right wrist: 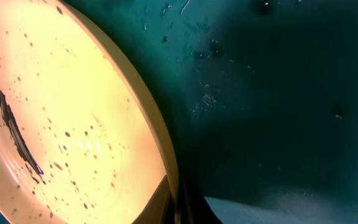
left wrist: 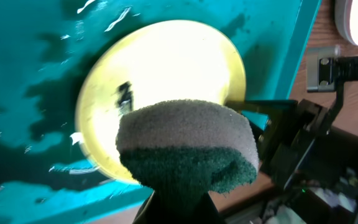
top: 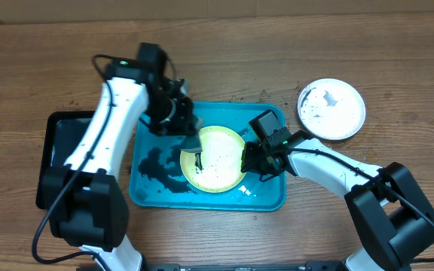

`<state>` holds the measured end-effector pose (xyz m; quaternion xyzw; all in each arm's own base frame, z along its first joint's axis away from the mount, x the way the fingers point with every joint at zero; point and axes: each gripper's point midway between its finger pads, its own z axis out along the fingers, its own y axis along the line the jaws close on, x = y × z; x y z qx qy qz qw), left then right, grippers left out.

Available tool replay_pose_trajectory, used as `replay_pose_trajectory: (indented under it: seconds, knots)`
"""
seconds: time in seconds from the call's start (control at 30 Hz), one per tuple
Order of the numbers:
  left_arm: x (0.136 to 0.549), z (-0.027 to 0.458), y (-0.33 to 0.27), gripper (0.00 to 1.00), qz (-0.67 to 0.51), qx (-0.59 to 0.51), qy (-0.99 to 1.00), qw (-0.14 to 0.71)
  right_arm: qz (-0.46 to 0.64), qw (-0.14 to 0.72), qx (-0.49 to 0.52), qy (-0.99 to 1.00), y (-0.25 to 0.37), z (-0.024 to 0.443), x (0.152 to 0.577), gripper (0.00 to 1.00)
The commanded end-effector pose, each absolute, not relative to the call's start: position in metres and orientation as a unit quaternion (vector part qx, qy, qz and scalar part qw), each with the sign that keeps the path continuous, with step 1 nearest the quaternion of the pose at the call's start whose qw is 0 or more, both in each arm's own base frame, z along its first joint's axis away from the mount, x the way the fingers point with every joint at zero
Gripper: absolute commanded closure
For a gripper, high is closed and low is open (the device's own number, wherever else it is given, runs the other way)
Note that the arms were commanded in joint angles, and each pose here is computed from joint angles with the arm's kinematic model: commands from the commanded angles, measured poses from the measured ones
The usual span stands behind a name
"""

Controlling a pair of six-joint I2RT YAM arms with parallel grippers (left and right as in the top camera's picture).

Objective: Clean dirty plates on tray and stack at the side
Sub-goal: 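Bring the sponge in the left gripper over the yellow plate, then hold the yellow plate with the right gripper and scrub it with the sponge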

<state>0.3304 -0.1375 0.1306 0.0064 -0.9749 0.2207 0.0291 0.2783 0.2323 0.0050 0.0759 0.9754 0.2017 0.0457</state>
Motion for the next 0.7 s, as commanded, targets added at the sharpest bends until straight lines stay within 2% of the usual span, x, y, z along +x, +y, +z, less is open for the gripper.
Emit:
replay_pose_trajectory:
  seconds: [0.0, 0.1, 0.3, 0.53, 0.67]
  knots:
    - [0.322, 0.116, -0.157, 0.96, 0.195, 0.001, -0.98, 0.027, 0.182, 0.043, 0.068, 0.98, 0.228, -0.006, 0.275, 0.95]
    - [0.319, 0.093, -0.159, 0.96, 0.165, 0.026, -0.986, 0.026, 0.182, 0.042, 0.068, 0.98, 0.228, -0.006, 0.274, 0.95]
    - [0.308, 0.057, -0.181, 0.96, 0.205, 0.014, -0.978, 0.024, 0.182, 0.043, 0.066, 0.98, 0.228, -0.006, 0.275, 0.95]
    - [0.295, 0.034, -0.203, 0.96, 0.213, 0.016, -0.977, 0.021, 0.182, 0.042, 0.062, 0.98, 0.229, -0.006, 0.273, 0.96]
    - [0.295, 0.026, -0.205, 0.96, 0.179, 0.035, -0.983, 0.006, 0.18, 0.043, 0.057, 0.981, 0.232, -0.006, 0.271, 0.96]
